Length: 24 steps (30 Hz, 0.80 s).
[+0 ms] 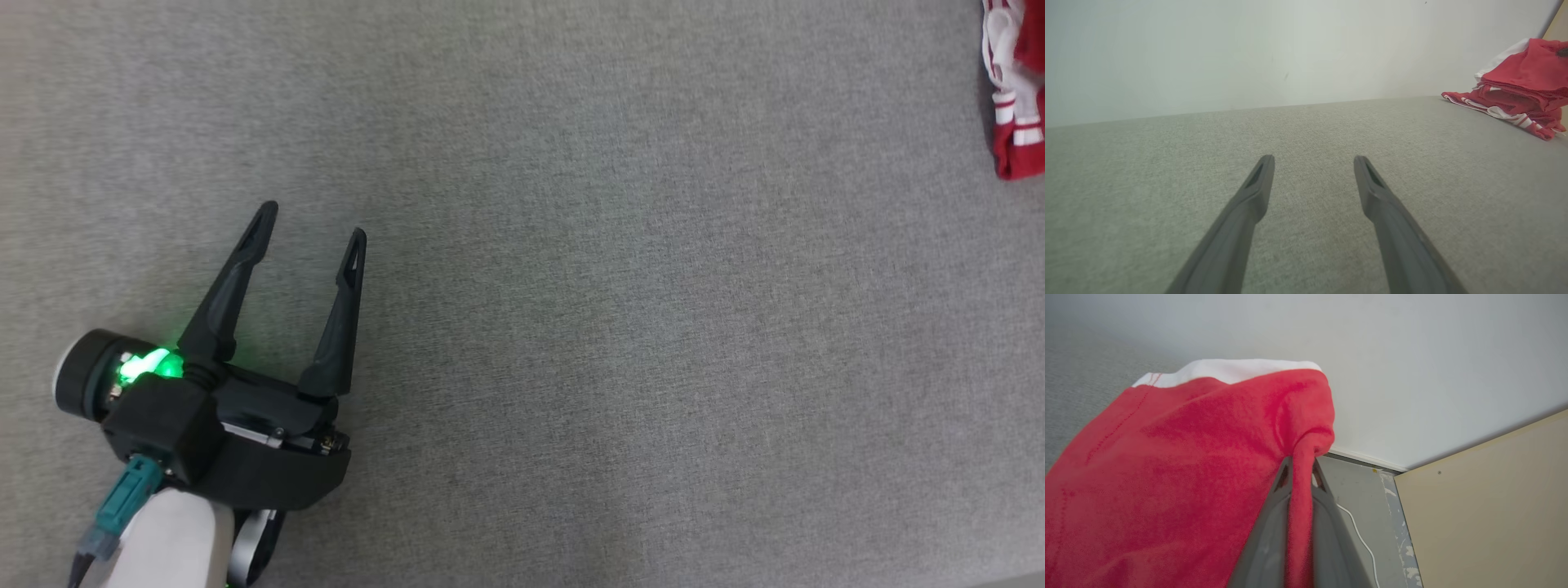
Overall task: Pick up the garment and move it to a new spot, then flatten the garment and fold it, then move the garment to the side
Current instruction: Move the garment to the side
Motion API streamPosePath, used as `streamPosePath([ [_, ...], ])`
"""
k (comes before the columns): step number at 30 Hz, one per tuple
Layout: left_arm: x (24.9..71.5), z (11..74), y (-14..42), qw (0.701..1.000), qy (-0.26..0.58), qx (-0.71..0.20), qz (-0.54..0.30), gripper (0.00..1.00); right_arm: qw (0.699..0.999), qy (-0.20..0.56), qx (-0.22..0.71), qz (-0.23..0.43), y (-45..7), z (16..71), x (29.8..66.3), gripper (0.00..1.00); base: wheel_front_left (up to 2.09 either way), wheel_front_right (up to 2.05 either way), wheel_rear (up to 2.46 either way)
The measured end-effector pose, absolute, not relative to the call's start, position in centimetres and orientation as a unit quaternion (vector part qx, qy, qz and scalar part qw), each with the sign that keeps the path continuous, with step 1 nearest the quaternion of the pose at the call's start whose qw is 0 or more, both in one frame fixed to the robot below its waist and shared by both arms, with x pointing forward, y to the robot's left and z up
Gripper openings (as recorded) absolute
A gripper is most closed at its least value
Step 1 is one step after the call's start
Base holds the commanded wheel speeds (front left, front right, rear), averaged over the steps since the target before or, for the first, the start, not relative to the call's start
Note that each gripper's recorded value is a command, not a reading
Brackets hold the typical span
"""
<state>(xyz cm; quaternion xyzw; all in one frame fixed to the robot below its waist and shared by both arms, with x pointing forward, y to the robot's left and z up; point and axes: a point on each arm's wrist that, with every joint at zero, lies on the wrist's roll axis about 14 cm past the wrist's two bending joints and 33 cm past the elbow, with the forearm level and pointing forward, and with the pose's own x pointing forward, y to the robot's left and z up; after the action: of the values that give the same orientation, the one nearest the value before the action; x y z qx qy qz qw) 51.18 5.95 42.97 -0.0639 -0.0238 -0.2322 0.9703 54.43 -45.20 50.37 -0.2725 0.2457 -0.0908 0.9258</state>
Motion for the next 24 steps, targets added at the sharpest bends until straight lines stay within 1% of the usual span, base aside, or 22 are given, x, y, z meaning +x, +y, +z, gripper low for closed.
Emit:
streamPosePath([
  [4,51.5,42.3,5.2,0.967,-0.023,-0.07,-0.244,1.0,0.913,0.25,-0.302,-0.112,-47.3,50.9,54.2,0.0,0.0,0.0,0.0],
  [9,51.7,41.8,4.8,0.965,-0.021,-0.074,-0.249,1.0,0.911,0.244,-0.316,-0.109,-47.5,50.6,54.9,0.0,0.0,0.0,0.0],
  [10,51.7,41.7,4.8,0.965,-0.02,-0.075,-0.25,1.0,0.909,0.245,-0.318,-0.109,-47.5,50.4,55.0,0.04,0.0,0.0,0.0],
  [11,51.7,41.6,4.8,0.965,-0.02,-0.075,-0.25,1.0,0.908,0.246,-0.322,-0.108,-47.6,50.3,55.1,0.04,0.0,0.0,0.0],
  [12,51.7,41.6,4.9,0.966,-0.019,-0.074,-0.249,1.0,0.907,0.242,-0.327,-0.108,-47.6,50.5,55.2,0.64,0.0,0.0,0.0],
  [13,51.7,41.6,4.9,0.966,-0.019,-0.074,-0.248,1.0,0.906,0.237,-0.333,-0.108,-47.6,50.7,55.4,1.0,0.0,0.0,0.0],
  [21,51.7,41.8,5.2,0.967,-0.019,-0.075,-0.241,1.0,0.908,0.21,-0.349,-0.101,-47.0,51.6,56.6,1.0,0.0,0.0,0.0],
  [24,51.6,41.9,5.3,0.969,-0.018,-0.074,-0.237,1.0,0.913,0.192,-0.348,-0.093,-46.2,52.0,57.2,1.0,0.0,0.0,0.0],
])
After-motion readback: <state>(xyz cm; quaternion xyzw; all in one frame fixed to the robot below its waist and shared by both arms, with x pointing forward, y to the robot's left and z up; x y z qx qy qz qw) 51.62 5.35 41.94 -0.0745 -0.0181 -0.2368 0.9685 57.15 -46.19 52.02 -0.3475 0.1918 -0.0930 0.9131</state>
